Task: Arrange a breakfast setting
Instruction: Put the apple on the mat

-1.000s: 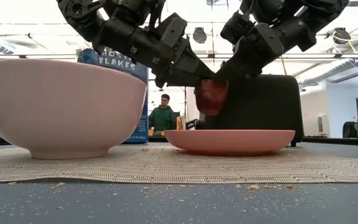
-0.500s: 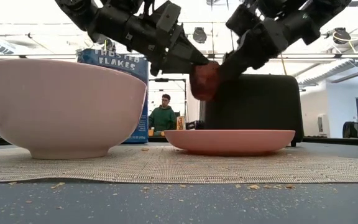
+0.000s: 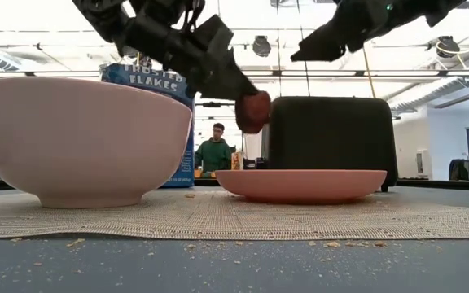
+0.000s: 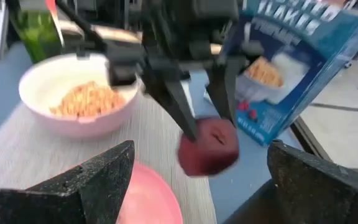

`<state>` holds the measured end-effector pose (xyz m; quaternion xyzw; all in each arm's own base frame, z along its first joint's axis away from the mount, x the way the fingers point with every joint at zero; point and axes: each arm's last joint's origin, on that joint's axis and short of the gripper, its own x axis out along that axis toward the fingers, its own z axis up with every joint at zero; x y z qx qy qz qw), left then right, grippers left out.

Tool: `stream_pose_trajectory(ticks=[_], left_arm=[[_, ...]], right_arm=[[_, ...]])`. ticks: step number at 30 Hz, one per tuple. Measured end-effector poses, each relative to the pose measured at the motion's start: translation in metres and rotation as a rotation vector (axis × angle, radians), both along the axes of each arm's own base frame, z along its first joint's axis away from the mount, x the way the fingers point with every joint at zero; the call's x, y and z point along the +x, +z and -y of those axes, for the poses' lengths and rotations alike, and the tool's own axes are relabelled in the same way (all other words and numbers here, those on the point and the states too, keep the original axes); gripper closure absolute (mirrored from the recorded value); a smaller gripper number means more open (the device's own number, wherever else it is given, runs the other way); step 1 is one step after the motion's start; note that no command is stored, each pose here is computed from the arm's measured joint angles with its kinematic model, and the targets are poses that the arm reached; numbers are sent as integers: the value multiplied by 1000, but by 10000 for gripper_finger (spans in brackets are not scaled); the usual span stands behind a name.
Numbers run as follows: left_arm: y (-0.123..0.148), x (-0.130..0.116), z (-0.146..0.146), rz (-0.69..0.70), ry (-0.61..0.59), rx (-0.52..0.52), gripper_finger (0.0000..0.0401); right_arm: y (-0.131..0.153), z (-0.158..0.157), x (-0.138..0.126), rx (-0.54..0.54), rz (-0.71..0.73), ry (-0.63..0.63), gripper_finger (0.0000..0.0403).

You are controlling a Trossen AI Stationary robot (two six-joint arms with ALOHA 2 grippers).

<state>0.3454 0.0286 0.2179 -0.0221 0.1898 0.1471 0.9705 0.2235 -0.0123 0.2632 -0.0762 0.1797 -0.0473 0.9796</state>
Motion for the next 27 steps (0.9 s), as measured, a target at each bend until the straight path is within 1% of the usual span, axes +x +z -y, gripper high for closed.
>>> stream_pose_trajectory(ticks=[4, 8, 13, 18, 23, 27], left_arm=[[-17, -11, -13, 3, 93, -8, 183], [-31, -23, -18, 81, 146, -25, 183], [-37, -30, -18, 131, 165, -11, 183], [-37, -30, -17, 125, 159, 11, 183], [-37, -30, -16, 127, 158, 8, 183], [-45, -26, -14, 126, 154, -2, 183]], right_arm=[[7, 0, -8, 8, 22, -3, 50], [11, -1, -10, 7, 48, -2, 50], [10, 0, -9, 5, 48, -1, 50], [7, 0, -6, 6, 30, -1, 51], [5, 0, -4, 6, 22, -1, 51], [4, 0, -4, 6, 17, -1, 51]])
